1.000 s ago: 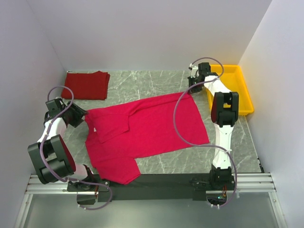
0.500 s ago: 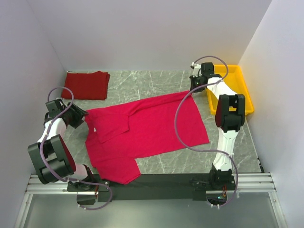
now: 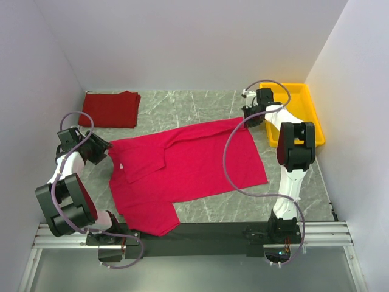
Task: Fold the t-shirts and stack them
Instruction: Fold the tshirt
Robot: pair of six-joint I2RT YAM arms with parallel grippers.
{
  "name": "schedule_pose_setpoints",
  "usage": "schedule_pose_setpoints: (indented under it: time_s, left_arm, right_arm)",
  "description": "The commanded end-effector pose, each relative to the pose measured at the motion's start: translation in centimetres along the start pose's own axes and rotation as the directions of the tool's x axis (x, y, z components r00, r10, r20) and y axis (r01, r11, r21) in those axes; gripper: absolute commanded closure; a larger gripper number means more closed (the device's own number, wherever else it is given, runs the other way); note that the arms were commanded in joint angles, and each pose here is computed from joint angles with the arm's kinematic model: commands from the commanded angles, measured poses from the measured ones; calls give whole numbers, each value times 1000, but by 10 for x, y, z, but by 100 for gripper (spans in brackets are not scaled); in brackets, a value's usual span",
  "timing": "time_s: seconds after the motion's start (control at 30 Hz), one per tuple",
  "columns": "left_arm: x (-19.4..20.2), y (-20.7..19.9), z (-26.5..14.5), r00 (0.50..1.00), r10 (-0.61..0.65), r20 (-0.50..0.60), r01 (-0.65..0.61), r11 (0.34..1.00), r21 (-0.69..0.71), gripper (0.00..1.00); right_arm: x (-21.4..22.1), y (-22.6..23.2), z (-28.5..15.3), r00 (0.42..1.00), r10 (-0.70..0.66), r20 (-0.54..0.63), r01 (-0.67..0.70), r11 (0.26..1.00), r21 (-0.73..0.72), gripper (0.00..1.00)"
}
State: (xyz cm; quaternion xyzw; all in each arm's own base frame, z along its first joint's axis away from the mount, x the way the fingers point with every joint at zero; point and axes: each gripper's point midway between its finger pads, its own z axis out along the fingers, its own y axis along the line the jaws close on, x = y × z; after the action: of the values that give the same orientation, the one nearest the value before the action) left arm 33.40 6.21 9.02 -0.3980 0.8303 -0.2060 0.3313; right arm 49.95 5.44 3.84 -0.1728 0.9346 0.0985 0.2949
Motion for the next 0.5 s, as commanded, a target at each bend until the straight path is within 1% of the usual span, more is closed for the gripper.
schedule_pose_setpoints:
  time_s: [0.0, 0.07, 0.1, 0.13, 0.17, 0.2, 0.27, 0.3, 0.37, 0.4, 0.47]
  left_arm:
    - [-6, -8, -8, 999, 40, 25, -41, 998, 38, 39]
    - [-6, -8, -8, 999, 42, 26, -43, 998, 38, 39]
    - [-6, -8, -8, 999, 42, 25, -43, 998, 38, 39]
    - [-6, -9, -8, 999, 44, 23, -45, 998, 38, 39]
    - [-7, -9, -9, 999, 45, 25, -46, 998, 38, 39]
    - [-8, -9, -10, 999, 47, 27, -48, 998, 38, 39]
    - [-9, -10, -12, 998, 53, 32, -54, 998, 40, 39]
    - [-9, -10, -12, 998, 56, 33, -58, 997, 42, 39]
    - [-9, -10, -14, 997, 61, 39, -63, 997, 46, 39]
    - [-9, -11, -15, 997, 65, 41, -67, 997, 48, 39]
    - [-10, -12, -17, 996, 71, 49, -73, 996, 49, 38]
  right_arm:
    - [-30, -14, -32, 992, -76, 96, 70, 995, 71, 98]
    - [-28, -18, -34, 991, -95, 93, 86, 992, 97, 93]
    - [-29, -19, -37, 991, -101, 87, 93, 991, 99, 88]
    - [-27, -19, -39, 992, -103, 78, 95, 990, 99, 85]
    - [-24, -20, -41, 992, -105, 70, 97, 990, 104, 80]
    - [-27, -22, -49, 991, -112, 77, 101, 986, 131, 70]
    - [-27, -22, -58, 990, -115, 87, 103, 986, 132, 63]
    - [-37, -17, -70, 984, -127, 127, 111, 986, 125, 56]
    - [-44, -11, -78, 980, -130, 152, 114, 987, 109, 53]
    - [-45, -8, -80, 981, -124, 147, 111, 990, 90, 52]
    - [-54, 2, -81, 979, -111, 173, 108, 994, 29, 52]
